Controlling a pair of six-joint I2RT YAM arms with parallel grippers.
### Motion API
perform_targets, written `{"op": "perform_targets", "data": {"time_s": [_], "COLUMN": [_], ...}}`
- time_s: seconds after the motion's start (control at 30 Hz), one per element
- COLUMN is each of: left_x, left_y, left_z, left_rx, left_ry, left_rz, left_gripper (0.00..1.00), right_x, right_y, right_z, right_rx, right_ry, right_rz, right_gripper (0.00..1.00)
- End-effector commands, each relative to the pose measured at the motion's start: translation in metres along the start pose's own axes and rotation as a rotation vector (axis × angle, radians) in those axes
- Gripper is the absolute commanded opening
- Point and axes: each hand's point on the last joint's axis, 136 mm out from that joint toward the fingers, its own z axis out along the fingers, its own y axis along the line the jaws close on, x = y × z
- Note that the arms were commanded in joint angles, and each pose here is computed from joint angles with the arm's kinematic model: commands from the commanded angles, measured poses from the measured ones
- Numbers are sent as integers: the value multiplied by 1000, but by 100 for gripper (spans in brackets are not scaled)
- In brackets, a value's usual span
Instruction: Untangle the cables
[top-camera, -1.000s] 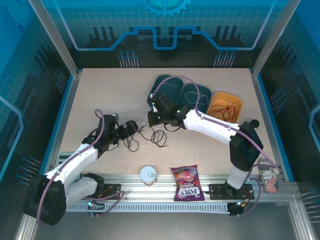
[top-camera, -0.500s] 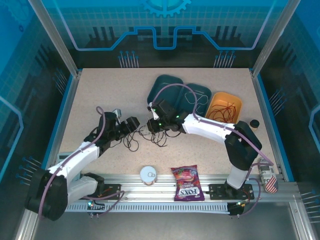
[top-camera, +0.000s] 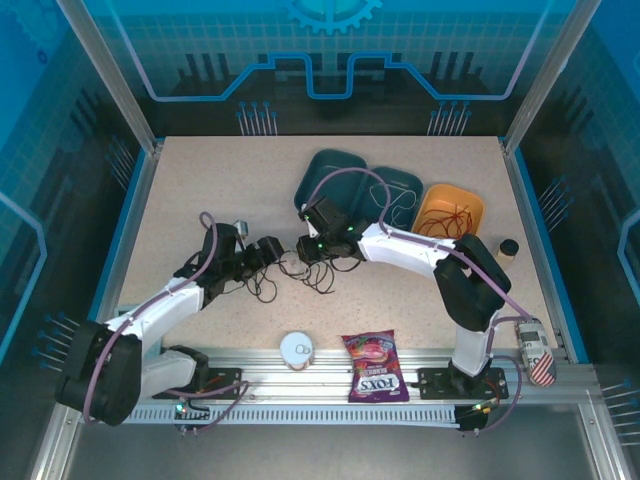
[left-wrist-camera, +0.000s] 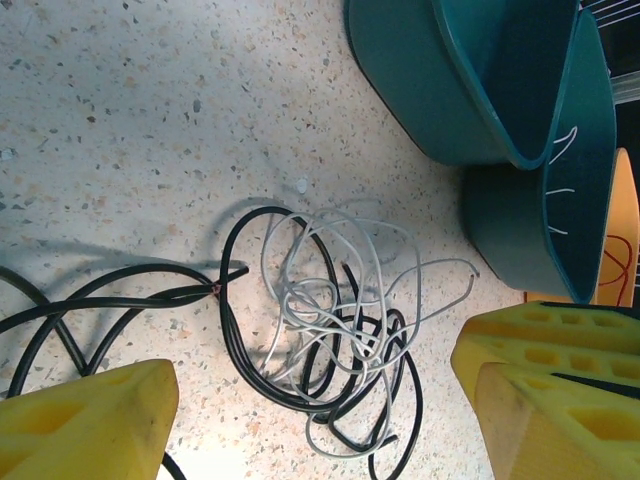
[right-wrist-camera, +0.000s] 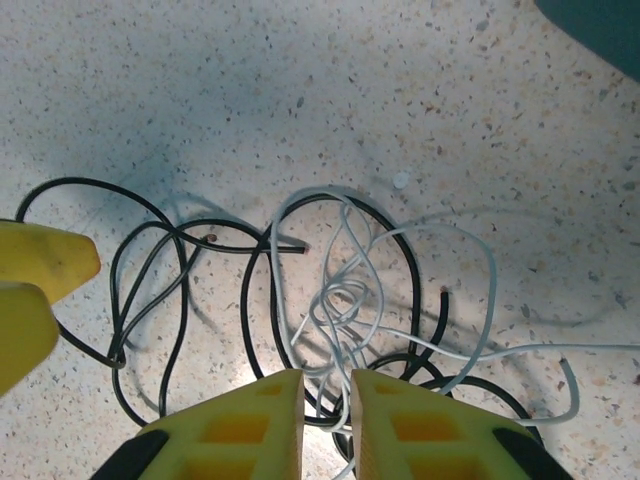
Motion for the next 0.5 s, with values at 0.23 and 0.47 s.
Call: {"op": "perform_targets", "data": {"time_s": [0.23, 0.47], "left_x": [-13, -17], "left_y": [-3, 16], "left_z": [-13, -24], "left_rx": [-19, -114], "left_ry": [-62, -119], "left_rz": [7, -40], "left_gripper": [84, 89], "right_x": [-9, -7], "right_y": [-3, 15], "right_z": [-8, 2], "right_rx": [110, 164], "right_ry": [34, 85], "right_rz": [-37, -158], "right_gripper": [23, 30]}}
